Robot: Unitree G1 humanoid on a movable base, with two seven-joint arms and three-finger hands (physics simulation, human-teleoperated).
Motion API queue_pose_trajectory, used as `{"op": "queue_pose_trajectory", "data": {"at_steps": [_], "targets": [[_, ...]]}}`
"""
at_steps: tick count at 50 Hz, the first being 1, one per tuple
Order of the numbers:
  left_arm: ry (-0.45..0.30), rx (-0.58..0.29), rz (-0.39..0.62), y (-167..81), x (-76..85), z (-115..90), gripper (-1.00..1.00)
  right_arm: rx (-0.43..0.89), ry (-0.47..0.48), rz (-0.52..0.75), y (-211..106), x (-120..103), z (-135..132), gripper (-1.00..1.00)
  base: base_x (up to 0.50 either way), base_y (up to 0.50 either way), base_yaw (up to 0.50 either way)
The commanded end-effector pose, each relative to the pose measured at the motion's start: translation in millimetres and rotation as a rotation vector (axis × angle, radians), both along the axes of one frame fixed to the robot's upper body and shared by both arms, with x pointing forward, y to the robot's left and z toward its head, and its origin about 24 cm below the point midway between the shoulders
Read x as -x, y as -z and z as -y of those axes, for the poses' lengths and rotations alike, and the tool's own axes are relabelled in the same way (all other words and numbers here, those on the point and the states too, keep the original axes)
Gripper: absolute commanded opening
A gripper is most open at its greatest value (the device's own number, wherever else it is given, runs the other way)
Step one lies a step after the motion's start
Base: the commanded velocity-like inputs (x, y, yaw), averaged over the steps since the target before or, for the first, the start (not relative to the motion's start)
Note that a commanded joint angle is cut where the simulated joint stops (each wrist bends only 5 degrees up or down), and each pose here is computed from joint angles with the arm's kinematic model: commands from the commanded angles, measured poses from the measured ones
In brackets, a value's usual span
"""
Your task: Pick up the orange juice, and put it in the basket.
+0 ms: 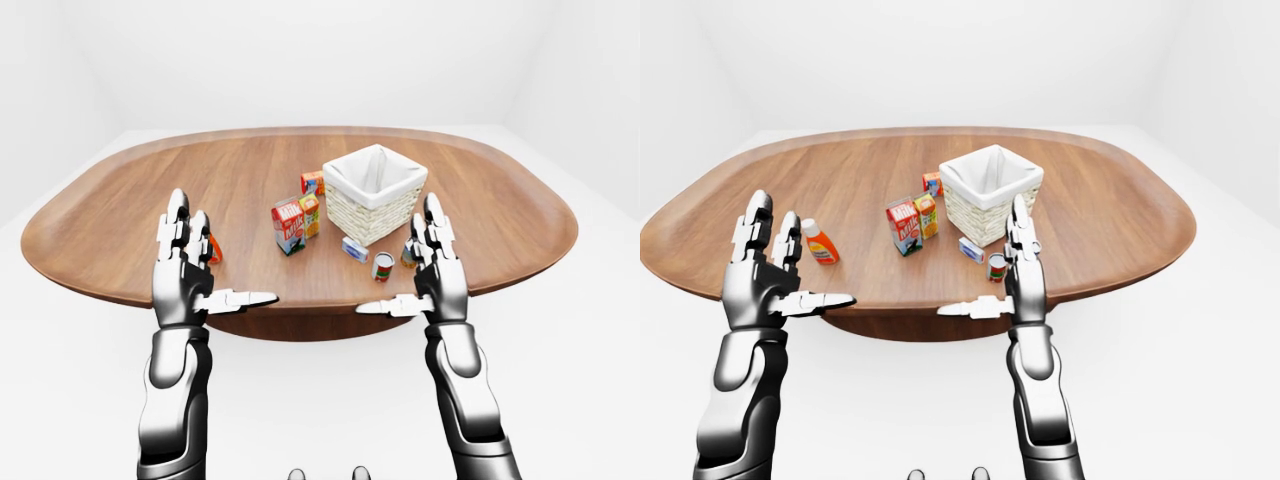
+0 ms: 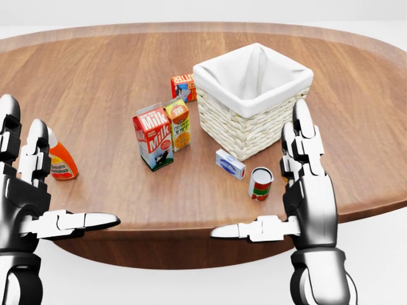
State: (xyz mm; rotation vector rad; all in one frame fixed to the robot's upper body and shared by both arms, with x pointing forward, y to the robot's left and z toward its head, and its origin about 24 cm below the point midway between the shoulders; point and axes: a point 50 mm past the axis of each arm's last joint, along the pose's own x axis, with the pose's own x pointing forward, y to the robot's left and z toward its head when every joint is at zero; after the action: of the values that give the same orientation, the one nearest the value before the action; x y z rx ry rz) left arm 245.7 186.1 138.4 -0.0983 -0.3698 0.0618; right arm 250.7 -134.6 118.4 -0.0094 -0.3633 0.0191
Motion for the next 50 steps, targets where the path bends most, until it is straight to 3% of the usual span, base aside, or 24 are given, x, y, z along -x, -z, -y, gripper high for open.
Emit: {"op": "queue_pose_trajectory", "data": {"at_steps": [1, 50], "targets": [[0.002, -0.009, -0.003, 0.5, -0.4, 0.3, 1.00, 0.029, -0.001, 0.009, 0.3, 0.1, -2.4, 1.00, 0.46, 0.01, 0.00], [0.000, 0.006, -0.003, 0.9, 0.4, -0.2, 1.00, 0.065, -0.023, 0.018, -0.8, 2.6, -8.1, 1.00, 0.50, 0.06, 0.00]]}}
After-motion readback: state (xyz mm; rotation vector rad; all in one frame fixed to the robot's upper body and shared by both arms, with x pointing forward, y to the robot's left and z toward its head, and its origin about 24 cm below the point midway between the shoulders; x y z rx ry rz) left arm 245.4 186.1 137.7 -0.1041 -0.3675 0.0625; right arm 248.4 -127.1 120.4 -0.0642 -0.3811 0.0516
